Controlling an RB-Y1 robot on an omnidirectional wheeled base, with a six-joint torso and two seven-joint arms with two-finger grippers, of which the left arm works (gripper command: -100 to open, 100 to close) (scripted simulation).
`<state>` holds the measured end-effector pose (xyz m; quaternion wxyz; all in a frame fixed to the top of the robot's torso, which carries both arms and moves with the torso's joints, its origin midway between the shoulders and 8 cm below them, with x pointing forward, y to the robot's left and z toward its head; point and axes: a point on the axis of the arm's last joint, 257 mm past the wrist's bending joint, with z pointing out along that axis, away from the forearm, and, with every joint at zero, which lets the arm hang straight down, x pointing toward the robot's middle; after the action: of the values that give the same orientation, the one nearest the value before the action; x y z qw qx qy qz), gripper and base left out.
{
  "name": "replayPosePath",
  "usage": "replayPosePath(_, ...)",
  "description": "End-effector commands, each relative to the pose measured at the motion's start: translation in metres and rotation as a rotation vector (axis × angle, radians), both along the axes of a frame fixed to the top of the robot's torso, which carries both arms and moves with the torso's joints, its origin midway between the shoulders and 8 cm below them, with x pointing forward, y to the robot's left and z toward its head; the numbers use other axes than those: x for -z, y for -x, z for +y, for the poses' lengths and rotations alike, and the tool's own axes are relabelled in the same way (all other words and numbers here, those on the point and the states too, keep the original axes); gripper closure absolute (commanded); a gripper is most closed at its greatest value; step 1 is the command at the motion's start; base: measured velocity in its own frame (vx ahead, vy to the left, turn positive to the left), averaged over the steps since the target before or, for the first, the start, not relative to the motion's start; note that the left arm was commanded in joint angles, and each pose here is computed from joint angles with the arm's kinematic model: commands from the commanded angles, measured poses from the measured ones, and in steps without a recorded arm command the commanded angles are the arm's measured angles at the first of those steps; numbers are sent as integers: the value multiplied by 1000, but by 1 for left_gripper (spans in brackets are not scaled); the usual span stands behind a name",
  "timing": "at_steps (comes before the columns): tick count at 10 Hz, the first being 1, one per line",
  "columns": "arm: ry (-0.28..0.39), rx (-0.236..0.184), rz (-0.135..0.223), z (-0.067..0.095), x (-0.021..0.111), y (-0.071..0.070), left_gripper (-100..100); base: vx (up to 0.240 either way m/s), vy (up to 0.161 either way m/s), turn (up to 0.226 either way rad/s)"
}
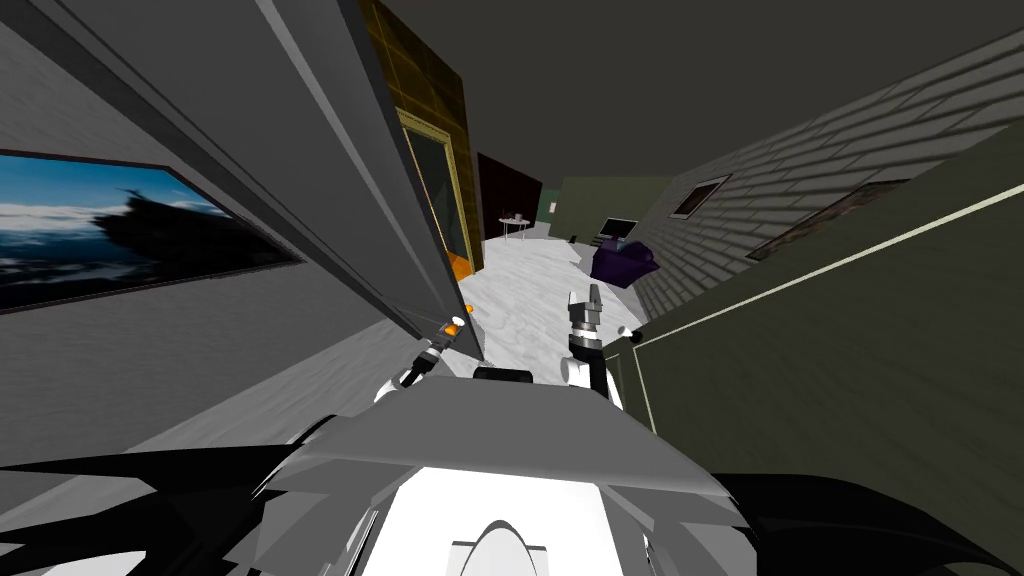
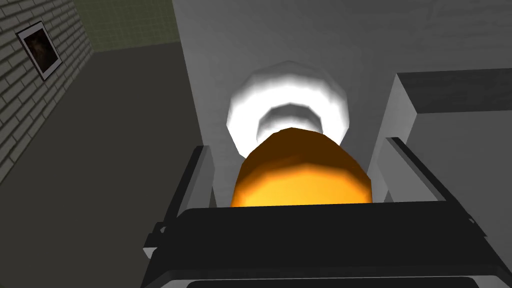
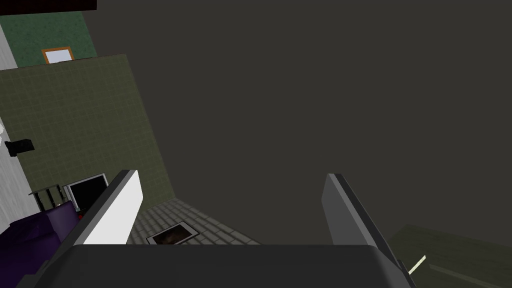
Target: Push the door open
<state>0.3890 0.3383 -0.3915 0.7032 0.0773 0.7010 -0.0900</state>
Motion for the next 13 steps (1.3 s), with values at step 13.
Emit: replayPosePath(13,223,-30,38,-2,0,-6,100,5,1,2)
